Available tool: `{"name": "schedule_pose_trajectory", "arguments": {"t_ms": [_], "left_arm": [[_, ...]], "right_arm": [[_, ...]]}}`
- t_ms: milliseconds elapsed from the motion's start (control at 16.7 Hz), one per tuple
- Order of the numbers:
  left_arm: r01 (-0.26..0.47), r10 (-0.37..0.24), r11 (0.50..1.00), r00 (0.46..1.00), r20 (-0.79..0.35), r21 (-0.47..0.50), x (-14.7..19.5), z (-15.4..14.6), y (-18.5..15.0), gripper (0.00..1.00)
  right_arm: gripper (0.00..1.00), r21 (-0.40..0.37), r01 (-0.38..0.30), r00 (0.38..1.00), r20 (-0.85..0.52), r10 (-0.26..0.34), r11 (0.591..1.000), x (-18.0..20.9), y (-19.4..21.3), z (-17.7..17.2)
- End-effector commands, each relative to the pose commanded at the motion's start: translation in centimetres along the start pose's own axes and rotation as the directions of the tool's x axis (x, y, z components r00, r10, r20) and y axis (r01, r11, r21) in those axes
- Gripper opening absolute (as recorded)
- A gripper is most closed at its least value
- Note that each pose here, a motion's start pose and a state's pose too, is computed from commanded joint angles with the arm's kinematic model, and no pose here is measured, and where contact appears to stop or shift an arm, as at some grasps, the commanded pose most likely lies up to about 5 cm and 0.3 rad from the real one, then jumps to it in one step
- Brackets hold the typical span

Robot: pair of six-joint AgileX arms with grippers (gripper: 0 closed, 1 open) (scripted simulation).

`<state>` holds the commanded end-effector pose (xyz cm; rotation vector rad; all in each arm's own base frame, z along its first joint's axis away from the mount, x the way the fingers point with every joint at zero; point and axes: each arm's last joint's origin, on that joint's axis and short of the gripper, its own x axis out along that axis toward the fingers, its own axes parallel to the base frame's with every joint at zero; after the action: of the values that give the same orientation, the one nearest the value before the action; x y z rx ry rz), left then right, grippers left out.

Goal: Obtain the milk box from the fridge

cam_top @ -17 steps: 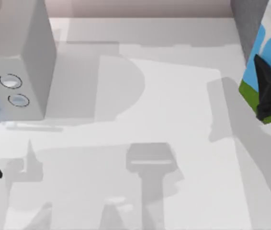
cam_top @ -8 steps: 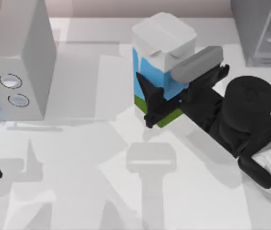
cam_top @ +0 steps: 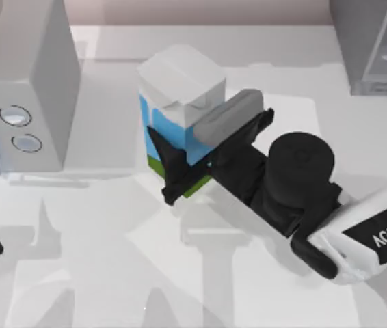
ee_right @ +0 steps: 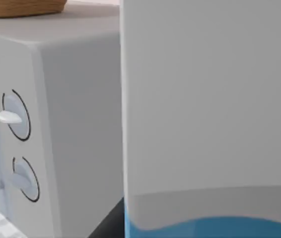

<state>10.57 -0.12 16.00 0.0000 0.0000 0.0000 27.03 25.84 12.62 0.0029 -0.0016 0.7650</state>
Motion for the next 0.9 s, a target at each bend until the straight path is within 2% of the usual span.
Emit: {"name": "schedule_pose_trajectory", "arguments": {"t_ms": [300,660,900], "left_arm": [[0.000,0.000,1.000,1.000,0.000,0.000,0.0,0.0,0.0,1.00],[0.000,0.000,1.000,1.000,0.000,0.000,0.0,0.0,0.0,1.00],[0.000,0.000,1.000,1.000,0.000,0.000,0.0,0.0,0.0,1.00]], "right_arm": [[0.00,0.002,-0.003,1.000,-0.005,0.003,1.000,0.3,0.0,-0.3],[0.00,0.000,-0.002,1.000,-0.001,0.002,1.000,4.8,0.1,-3.2],[0.00,0.000,0.000,1.000,0.000,0.000,1.000,5.4,0.0,-3.6]]}}
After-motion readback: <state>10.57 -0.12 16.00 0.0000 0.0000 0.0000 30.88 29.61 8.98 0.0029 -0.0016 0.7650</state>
